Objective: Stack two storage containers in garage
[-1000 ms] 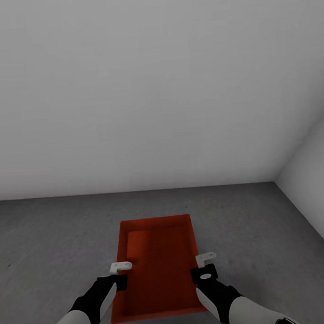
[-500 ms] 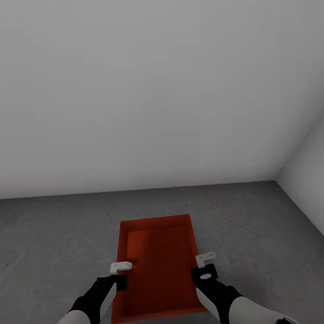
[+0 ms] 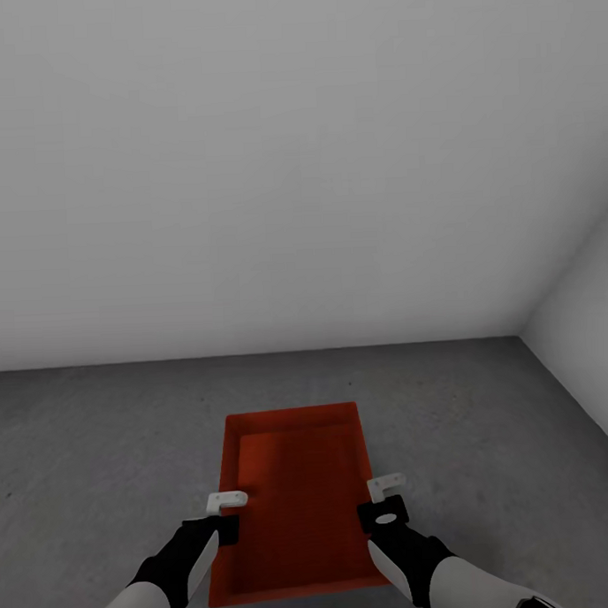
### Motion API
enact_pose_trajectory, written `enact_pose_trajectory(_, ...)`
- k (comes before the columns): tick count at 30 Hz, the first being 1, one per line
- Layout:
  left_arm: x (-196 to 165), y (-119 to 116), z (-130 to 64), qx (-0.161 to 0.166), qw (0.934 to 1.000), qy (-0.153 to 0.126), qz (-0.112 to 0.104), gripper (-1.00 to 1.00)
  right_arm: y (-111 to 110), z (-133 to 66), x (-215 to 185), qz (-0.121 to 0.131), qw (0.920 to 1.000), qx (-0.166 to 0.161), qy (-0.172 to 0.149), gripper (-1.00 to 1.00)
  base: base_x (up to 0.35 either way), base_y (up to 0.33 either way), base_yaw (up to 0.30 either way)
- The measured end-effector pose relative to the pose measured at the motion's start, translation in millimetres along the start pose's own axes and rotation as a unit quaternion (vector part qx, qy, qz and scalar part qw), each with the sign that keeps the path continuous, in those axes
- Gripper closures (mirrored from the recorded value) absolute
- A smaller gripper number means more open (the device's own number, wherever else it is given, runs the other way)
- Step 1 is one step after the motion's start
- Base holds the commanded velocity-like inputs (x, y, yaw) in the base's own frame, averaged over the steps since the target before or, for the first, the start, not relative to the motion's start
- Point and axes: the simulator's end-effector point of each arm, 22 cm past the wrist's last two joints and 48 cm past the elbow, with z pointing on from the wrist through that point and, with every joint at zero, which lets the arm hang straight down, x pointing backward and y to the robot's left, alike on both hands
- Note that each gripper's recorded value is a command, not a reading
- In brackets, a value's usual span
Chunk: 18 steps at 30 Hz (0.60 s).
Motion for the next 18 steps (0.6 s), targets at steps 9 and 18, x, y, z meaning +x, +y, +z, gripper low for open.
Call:
enact_pose_trajectory(9,6,0,14.8,0.0,1.0,0.0,0.0,1.0,3,13.3,8,0.0,1.0,0.0,0.0,1.0,0.0,0.0,0.0)
enact_pose_trajectory(18,12,-1,29.9,0.0,1.0,-0.001,0.0,1.0,7,26.9,16,0.0,1.0,0.0,-0.001,1.0,0.0,0.0,0.0)
